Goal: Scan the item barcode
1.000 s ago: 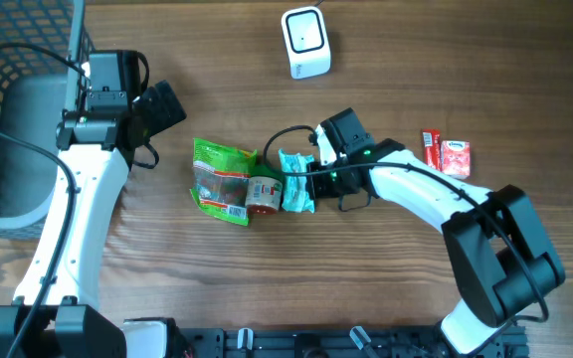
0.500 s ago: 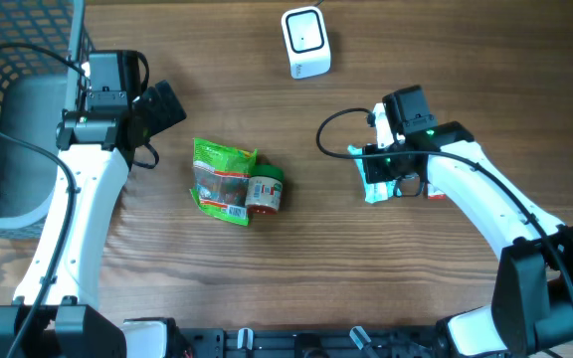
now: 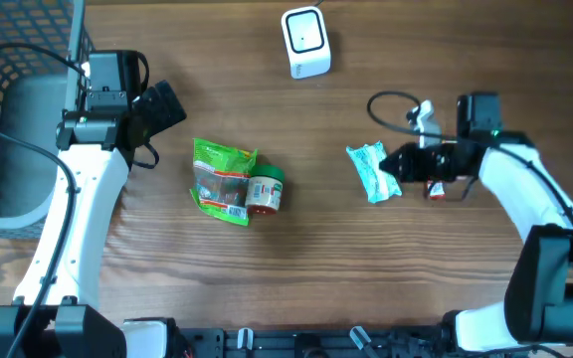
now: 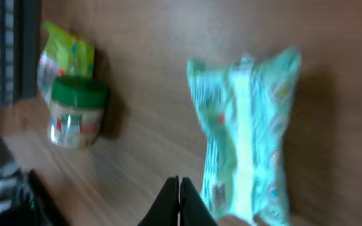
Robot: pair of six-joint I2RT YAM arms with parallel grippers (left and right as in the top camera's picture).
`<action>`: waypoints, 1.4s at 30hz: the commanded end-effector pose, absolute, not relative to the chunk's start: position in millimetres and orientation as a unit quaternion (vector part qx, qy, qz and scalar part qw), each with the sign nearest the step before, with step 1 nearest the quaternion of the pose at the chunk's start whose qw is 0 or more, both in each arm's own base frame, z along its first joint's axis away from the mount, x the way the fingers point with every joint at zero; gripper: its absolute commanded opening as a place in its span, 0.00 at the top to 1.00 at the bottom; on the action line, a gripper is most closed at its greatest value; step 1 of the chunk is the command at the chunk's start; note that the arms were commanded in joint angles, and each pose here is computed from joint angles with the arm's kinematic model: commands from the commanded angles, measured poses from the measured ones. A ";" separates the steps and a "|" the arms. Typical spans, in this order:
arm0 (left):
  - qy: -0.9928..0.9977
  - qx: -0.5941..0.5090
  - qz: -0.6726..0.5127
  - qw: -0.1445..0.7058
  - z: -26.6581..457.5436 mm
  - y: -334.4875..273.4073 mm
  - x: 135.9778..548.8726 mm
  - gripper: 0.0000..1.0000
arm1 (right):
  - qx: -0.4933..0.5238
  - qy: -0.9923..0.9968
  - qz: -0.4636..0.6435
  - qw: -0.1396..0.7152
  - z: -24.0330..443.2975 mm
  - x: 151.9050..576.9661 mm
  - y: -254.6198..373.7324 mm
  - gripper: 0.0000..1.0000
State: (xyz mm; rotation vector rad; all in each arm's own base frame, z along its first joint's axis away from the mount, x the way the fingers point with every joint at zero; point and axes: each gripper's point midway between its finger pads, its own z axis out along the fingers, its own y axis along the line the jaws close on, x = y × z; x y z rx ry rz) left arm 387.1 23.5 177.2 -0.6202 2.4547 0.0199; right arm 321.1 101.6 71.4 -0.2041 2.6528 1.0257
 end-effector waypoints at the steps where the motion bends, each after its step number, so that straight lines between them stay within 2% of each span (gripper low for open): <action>1: 0.921 -0.241 0.009 0.304 179.7 25.5 388.4 0.00 | -0.069 0.903 0.401 0.135 48.7 304.1 113.8 0.96; 5: 0.921 -0.241 0.009 0.305 179.7 25.5 388.5 0.00 | -0.013 0.902 0.416 0.111 7.1 296.7 115.9 0.96; 8: 0.921 -0.241 0.009 0.304 179.7 25.5 388.4 0.00 | 0.022 0.902 0.428 0.058 -25.2 282.8 118.6 0.96; 11: 0.921 -0.241 0.009 0.304 179.7 25.5 388.4 0.00 | 0.046 0.897 0.439 0.029 -37.2 275.6 121.2 0.96; 13: 0.921 -0.241 0.009 0.304 179.7 25.5 388.4 0.00 | 0.052 0.895 0.443 0.024 -33.2 276.9 122.1 0.92; 14: 0.921 -0.241 0.009 0.304 179.7 25.5 388.4 0.00 | 0.043 0.891 0.452 0.028 -26.4 278.8 124.2 0.85; 16: 0.921 -0.241 0.009 0.304 179.7 25.5 388.4 0.00 | -0.003 0.871 0.489 0.044 5.4 284.2 132.4 0.76; 17: 0.921 -0.241 0.009 0.305 179.7 25.5 388.5 0.00 | -0.013 0.867 0.496 0.048 16.5 286.3 133.8 0.76; 19: 0.921 -0.241 0.009 0.304 179.7 25.5 388.4 0.00 | -0.040 0.864 0.496 0.072 49.3 296.3 133.7 0.79; 22: 0.921 -0.241 0.009 0.305 179.7 25.5 388.5 0.00 | -0.064 0.872 0.471 0.119 75.1 306.2 129.1 0.80; 25: 0.921 -0.241 0.009 0.304 179.7 25.5 388.4 0.00 | -0.053 0.900 0.417 0.117 64.7 306.6 116.5 0.96; 31: 0.921 -0.241 0.009 0.305 179.7 25.5 388.5 0.00 | -0.025 0.918 0.389 0.070 31.6 284.7 109.6 0.96; 34: 0.921 -0.241 0.009 0.304 179.7 25.5 388.4 0.00 | 0.033 0.942 0.333 0.033 3.9 268.4 94.3 0.96; 42: 0.921 -0.242 0.009 0.304 179.7 25.8 388.4 0.00 | 0.128 0.950 0.283 0.025 -27.1 257.9 79.1 0.96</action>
